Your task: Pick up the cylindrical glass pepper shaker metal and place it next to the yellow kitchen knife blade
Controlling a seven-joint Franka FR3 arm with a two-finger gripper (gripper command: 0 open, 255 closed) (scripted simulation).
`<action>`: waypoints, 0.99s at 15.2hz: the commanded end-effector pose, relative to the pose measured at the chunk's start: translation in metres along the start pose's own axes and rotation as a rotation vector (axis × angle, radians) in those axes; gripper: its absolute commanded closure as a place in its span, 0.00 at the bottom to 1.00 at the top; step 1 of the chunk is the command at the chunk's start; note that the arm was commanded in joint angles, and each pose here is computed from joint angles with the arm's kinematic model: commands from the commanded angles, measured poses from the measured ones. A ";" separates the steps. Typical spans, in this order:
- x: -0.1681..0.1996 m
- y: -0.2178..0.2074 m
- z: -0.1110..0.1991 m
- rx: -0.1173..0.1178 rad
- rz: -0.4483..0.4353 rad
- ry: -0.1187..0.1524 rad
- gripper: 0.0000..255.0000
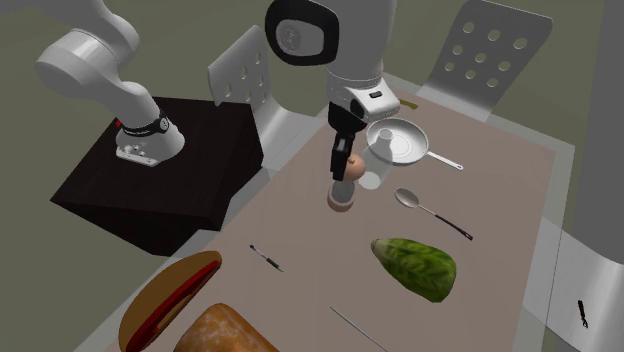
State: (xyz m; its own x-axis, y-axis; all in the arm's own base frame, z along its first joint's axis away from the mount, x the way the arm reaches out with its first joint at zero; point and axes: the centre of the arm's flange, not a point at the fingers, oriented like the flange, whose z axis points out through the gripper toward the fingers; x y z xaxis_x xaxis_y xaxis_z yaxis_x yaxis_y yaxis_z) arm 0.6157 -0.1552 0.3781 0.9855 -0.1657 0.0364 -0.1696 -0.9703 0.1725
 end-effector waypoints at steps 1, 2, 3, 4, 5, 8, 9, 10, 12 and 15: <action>0.000 0.002 -0.010 0.000 0.000 0.000 1.00; 0.000 0.003 -0.016 0.000 0.000 0.000 1.00; 0.000 0.004 -0.021 0.000 0.000 0.000 1.00; 0.000 0.005 -0.026 0.000 0.000 0.000 1.00; 0.001 0.006 -0.031 0.000 0.000 0.000 1.00; 0.001 0.008 -0.047 0.000 0.000 0.000 1.00; 0.001 0.009 -0.052 0.000 0.000 0.000 1.00; 0.002 0.010 -0.057 0.000 0.000 0.000 1.00; 0.002 0.012 -0.068 0.000 0.000 0.000 1.00; 0.003 0.015 -0.083 0.000 0.000 0.000 1.00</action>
State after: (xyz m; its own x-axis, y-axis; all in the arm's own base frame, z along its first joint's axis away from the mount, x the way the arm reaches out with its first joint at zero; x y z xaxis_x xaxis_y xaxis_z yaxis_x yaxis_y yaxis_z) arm 0.6158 -0.1561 0.4571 0.9855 -0.1656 0.0365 -0.1695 -0.9703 0.1725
